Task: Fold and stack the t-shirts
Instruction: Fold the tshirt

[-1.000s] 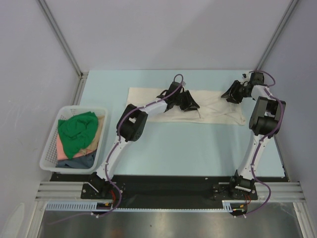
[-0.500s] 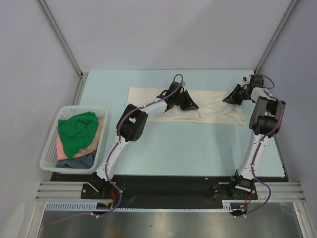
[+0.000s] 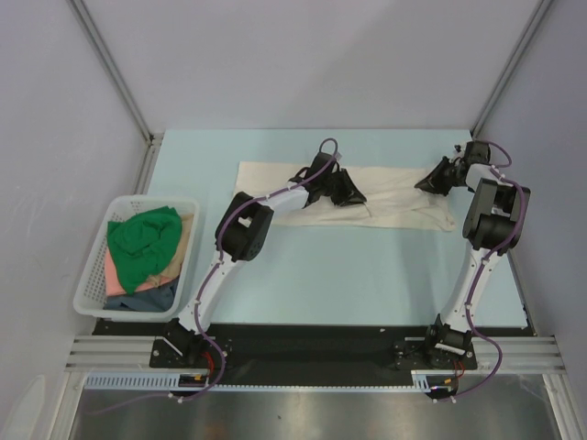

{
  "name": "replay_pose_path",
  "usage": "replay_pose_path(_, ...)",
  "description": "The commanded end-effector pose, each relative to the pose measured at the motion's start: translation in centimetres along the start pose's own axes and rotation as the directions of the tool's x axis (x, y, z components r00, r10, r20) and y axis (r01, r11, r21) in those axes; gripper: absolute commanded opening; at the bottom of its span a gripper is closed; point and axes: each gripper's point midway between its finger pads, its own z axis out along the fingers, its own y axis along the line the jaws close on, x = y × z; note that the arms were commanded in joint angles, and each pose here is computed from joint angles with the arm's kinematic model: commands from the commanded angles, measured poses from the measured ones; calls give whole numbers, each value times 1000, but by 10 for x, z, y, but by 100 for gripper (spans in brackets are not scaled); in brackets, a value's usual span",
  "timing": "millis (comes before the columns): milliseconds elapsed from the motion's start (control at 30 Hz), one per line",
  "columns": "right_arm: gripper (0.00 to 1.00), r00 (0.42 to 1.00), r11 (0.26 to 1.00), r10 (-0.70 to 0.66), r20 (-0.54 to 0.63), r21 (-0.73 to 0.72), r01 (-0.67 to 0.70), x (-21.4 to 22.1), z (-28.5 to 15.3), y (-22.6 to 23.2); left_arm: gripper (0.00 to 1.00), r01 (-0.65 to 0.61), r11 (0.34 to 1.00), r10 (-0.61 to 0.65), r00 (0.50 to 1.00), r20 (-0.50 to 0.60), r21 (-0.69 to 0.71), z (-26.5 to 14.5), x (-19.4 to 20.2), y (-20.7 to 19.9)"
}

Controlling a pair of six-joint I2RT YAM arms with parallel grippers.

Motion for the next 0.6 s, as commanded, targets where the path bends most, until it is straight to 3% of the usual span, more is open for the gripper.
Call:
replay_pose_path(0,6,997,1000,-27,72,5,27,-23,-6,1,26,-48,999,47,998,39,20,-16,-17,-20)
replay_pose_path(67,14,997,999,-35,74,18,33,-26,-11,4,41,-85,996,84,995,45,22,-21,-19,-30)
replay_pose_path(167,27,996,996,-55,66,68,51,-30,-26,10,49,-157,988,156,987,47,15,-35,-23,-46)
replay_pose_path(367,49,991,960,-111,71,264,88,-47,-63,8,52,-280,960,281,959,46,-22,-75,-27,-73)
replay_pose_path(533,63,991,888,-58,123,459,-5,-49,-108,-7,52,-422,899,427,904,27,-119,-126,-28,-79)
replay_pose_path(567,68,992,871,-34,118,490,-29,-39,-115,-13,52,-448,878,461,887,42,-168,-151,-33,-86)
